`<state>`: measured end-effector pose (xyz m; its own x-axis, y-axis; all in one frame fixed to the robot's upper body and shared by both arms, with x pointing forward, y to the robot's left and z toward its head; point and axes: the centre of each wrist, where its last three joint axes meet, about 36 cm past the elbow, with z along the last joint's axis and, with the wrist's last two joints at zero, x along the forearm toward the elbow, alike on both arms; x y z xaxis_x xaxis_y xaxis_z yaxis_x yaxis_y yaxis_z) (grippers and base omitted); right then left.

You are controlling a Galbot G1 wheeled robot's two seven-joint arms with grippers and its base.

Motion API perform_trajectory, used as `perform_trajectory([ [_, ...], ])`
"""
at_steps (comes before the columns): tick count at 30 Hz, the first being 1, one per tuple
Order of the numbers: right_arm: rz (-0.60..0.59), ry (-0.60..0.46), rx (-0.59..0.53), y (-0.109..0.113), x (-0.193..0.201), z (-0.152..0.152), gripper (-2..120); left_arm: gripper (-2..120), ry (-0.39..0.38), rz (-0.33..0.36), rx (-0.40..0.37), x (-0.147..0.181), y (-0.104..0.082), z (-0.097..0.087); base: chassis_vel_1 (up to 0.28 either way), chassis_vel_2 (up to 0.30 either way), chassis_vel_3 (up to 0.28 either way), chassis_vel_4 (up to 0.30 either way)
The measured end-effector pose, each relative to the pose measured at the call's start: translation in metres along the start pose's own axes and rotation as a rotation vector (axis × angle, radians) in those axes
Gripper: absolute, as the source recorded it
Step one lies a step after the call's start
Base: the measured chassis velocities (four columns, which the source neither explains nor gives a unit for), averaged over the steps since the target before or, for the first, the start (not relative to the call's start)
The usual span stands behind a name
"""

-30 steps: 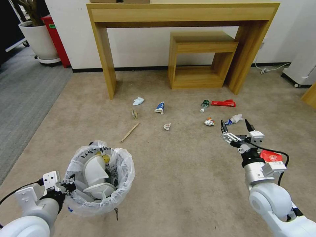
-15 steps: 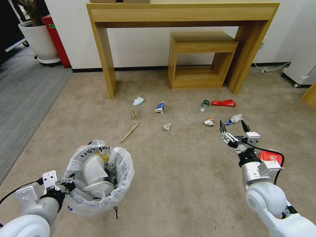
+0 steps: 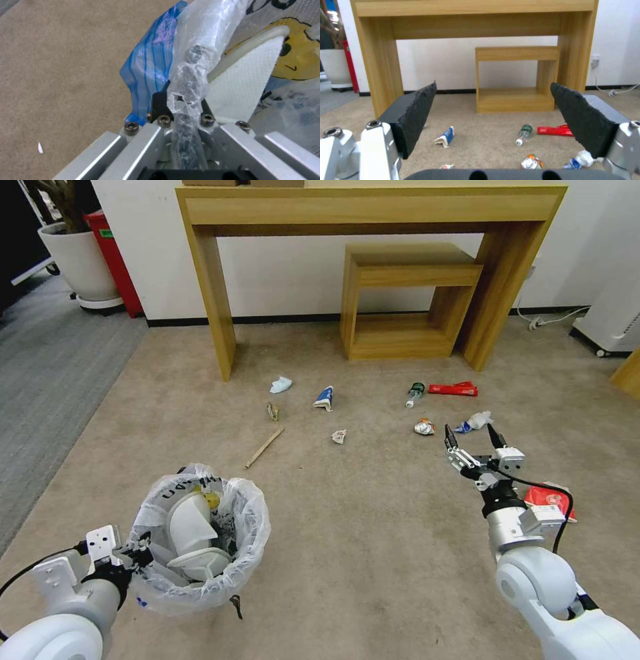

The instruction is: Pick up the trash bin and place the garbage on the floor into it.

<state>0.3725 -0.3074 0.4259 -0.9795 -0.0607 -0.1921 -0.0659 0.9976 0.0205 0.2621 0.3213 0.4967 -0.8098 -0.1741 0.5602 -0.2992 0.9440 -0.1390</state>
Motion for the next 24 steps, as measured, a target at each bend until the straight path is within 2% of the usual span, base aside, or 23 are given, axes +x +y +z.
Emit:
perform_trajectory([
  [8,-0.003,0.0,0.007,0.0008,-0.0022,0.0055,88,0,-0.003,-0.003,0.0,-0.0012,0.001,-0.0004,0.068,0.066,-0.055,-0.065],
  [24,-0.005,-0.002,0.009,0.0018,-0.0043,0.0106,88,0,-0.004,-0.007,0.001,-0.0044,0.0037,-0.0008,0.129,0.128,-0.125,-0.127],
])
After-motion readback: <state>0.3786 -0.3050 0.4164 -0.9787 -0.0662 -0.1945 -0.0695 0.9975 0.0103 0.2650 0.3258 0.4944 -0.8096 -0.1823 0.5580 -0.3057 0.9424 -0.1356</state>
